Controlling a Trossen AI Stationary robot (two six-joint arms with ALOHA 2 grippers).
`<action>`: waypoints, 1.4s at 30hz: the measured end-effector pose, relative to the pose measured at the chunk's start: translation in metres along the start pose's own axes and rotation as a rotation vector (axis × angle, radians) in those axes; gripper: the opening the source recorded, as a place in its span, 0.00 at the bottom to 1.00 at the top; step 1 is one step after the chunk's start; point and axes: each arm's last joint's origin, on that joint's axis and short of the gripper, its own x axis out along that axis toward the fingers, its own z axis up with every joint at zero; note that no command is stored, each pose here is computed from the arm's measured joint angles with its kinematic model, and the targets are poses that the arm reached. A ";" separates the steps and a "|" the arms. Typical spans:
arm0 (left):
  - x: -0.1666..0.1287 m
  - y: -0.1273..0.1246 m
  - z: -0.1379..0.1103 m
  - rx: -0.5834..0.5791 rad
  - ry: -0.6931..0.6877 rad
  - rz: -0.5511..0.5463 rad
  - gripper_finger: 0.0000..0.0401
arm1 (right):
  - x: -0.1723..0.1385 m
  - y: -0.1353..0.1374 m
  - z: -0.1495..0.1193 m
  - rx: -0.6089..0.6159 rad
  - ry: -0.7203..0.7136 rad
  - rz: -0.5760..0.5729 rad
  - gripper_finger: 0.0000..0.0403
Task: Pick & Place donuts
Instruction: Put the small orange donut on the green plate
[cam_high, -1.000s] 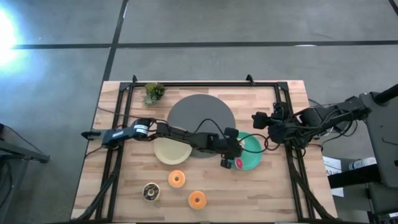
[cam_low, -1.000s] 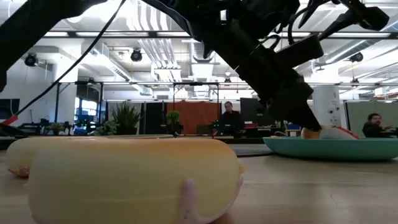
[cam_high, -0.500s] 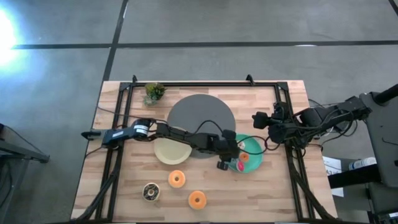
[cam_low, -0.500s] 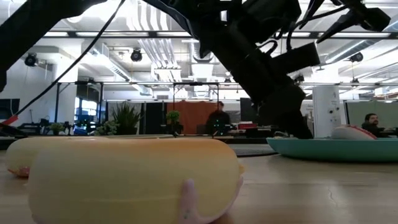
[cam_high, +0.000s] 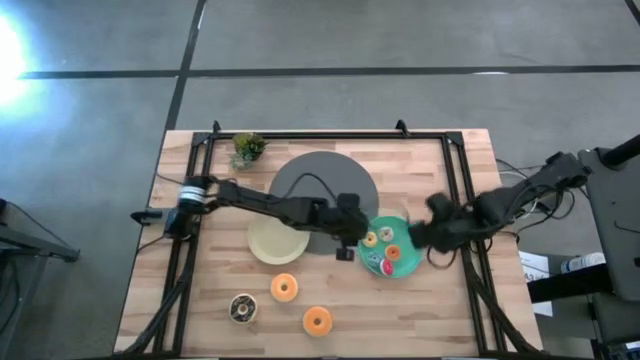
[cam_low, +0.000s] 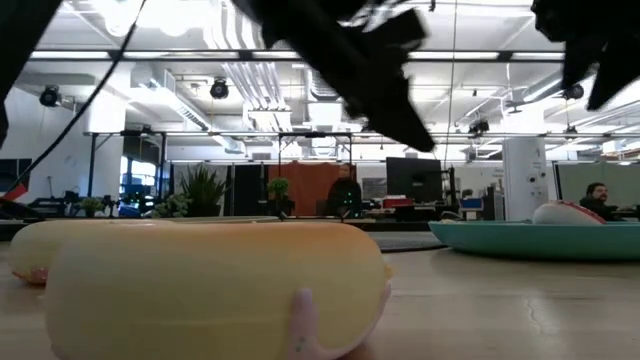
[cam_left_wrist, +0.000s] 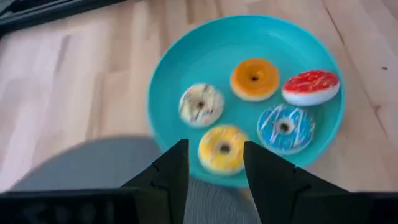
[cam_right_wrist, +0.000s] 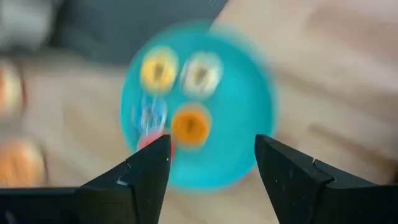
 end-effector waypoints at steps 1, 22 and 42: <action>-0.007 0.001 -0.007 -0.011 -0.023 0.007 0.31 | 0.007 0.004 -0.006 -0.054 0.036 0.018 0.56; -0.079 0.003 -0.076 -0.265 -0.132 0.058 0.30 | 0.115 0.062 -0.064 -0.998 0.183 -0.174 0.42; -0.077 0.001 -0.085 -0.320 -0.111 0.063 0.30 | 0.141 0.064 -0.070 -1.068 0.143 -0.193 0.33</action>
